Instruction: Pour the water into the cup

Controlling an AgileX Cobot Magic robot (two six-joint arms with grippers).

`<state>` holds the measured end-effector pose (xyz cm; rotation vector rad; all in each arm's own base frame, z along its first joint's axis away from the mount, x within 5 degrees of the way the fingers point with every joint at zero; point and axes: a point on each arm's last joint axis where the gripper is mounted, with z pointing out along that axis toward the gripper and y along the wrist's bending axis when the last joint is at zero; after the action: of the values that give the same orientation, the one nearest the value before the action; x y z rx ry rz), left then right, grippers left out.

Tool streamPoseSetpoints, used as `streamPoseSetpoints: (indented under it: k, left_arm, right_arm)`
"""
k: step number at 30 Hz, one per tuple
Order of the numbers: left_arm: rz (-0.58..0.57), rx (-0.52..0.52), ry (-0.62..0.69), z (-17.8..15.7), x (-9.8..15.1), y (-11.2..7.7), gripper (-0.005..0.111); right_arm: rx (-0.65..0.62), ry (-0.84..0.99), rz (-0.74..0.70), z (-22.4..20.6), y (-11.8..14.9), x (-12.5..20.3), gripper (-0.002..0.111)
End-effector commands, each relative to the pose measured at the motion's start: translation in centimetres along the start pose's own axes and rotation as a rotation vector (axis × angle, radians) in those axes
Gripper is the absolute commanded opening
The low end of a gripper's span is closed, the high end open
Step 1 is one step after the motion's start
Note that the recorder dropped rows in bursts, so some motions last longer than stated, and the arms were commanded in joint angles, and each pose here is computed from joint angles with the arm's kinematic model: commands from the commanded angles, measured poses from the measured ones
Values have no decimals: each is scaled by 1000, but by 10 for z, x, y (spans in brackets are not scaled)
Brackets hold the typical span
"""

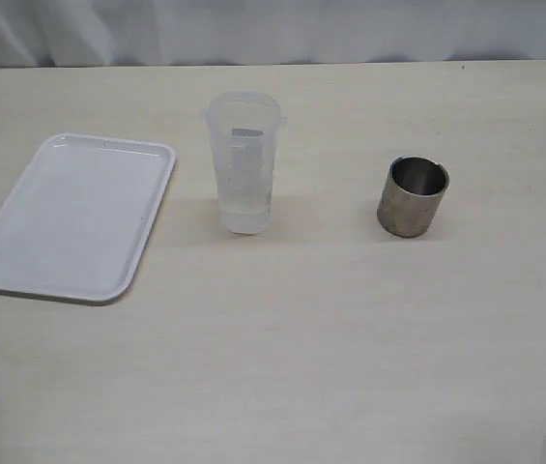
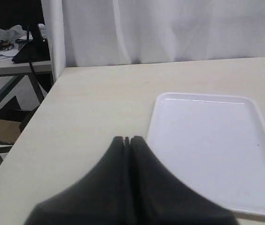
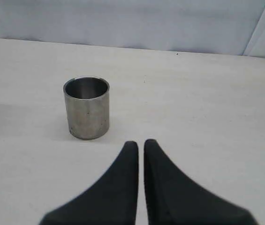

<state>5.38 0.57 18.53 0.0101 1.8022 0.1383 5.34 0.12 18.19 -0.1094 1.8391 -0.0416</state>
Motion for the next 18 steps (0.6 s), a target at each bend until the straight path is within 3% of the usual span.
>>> streamPoseSetpoints:
  k: [1, 3, 8, 15, 18]
  left_arm:
    - [27, -10, -17, 0, -1, 1, 0]
    - [5, -4, -85, 0, -7, 0, 0]
    - [-226, 25, -326, -5, -29, 1, 0]
    - [-266, -23, -699, -21, -57, 10, 0]
    - [-347, 0, -788, -26, -63, 12, 0]
  right_arm:
    - [4, -42, 7, 0, 0, -3, 4]
    - [5, -62, 7, 0, 0, -5, 4]
    - [12, -174, 7, -1, -1, -15, 4]
    - [29, -489, 30, -11, -3, -42, 4]
    - [33, -634, 58, -18, -4, -53, 4]
